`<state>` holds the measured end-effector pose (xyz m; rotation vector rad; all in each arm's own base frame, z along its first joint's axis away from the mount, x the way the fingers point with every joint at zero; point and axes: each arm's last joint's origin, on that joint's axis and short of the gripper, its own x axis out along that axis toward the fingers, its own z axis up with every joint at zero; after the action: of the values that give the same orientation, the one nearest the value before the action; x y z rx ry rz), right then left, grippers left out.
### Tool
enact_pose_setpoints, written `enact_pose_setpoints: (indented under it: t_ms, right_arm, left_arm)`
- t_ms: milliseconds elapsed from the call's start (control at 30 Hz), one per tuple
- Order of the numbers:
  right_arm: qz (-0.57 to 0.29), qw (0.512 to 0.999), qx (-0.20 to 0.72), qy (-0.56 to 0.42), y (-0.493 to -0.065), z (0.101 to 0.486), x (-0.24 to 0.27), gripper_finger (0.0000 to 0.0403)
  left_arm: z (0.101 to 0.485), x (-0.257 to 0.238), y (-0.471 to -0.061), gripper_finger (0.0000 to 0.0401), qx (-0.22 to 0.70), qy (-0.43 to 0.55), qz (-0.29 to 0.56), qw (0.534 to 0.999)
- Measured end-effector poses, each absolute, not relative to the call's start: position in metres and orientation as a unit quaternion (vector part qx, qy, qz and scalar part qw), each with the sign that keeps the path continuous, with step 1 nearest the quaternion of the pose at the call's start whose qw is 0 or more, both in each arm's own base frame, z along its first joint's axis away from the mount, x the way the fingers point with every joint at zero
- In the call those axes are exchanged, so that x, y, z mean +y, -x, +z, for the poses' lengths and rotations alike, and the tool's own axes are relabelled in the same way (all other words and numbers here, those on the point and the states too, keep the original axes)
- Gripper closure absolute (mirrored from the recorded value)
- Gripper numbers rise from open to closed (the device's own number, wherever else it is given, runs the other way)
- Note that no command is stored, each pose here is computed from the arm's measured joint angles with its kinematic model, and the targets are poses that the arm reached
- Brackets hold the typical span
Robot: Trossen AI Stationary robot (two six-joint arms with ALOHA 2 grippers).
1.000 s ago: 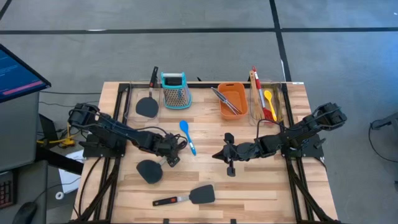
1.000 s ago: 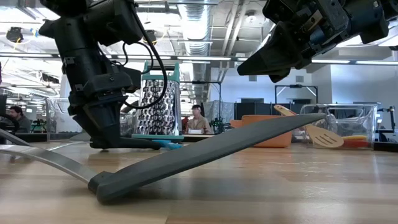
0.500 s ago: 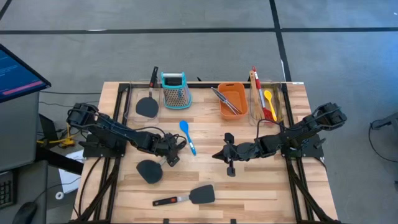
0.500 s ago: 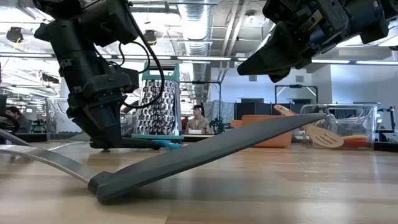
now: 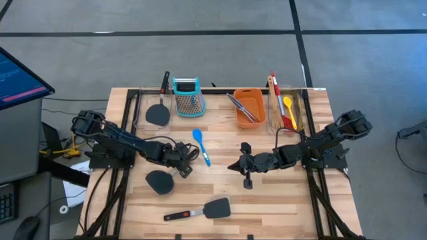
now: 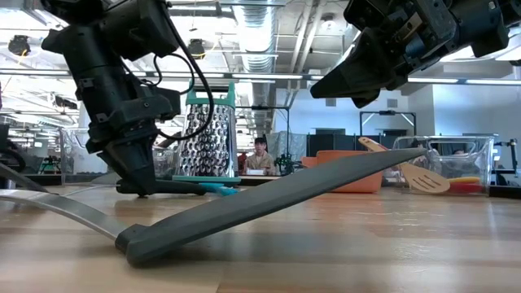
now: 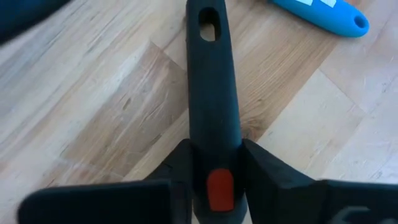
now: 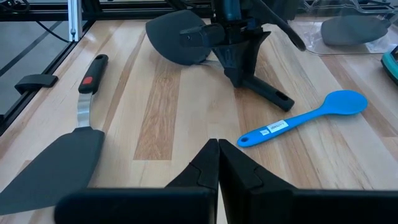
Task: Pick & Place Kitchen Items
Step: Put the top black spatula into the left transparent bin
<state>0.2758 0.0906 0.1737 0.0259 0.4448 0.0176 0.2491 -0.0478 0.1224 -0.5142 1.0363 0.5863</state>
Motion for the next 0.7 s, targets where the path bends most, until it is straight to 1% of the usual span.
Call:
enact_pose_setpoints:
  t_ms: [67, 367, 500, 700]
  right_arm:
    - [0.009, 0.975, 0.221, -0.013, -0.276, 0.174, 0.091, 0.0403]
    - [0.009, 0.975, 0.221, -0.013, -0.276, 0.174, 0.091, 0.0403]
    - [0.009, 0.975, 0.221, -0.013, -0.276, 0.174, 0.091, 0.0403]
    - [0.009, 0.975, 0.22, -0.013, -0.276, 0.174, 0.091, 0.0403]
  left_arm:
    - [0.122, -0.049, -0.249, 0.0343, 0.481, 0.236, 0.273, 0.799]
    - [0.129, -0.059, -0.246, 0.034, 0.47, 0.223, 0.254, 0.815]
    - [0.141, -0.061, -0.242, 0.0342, 0.457, 0.22, 0.235, 0.829]
    - [0.172, -0.057, -0.237, 0.0342, 0.397, 0.211, 0.221, 0.866]
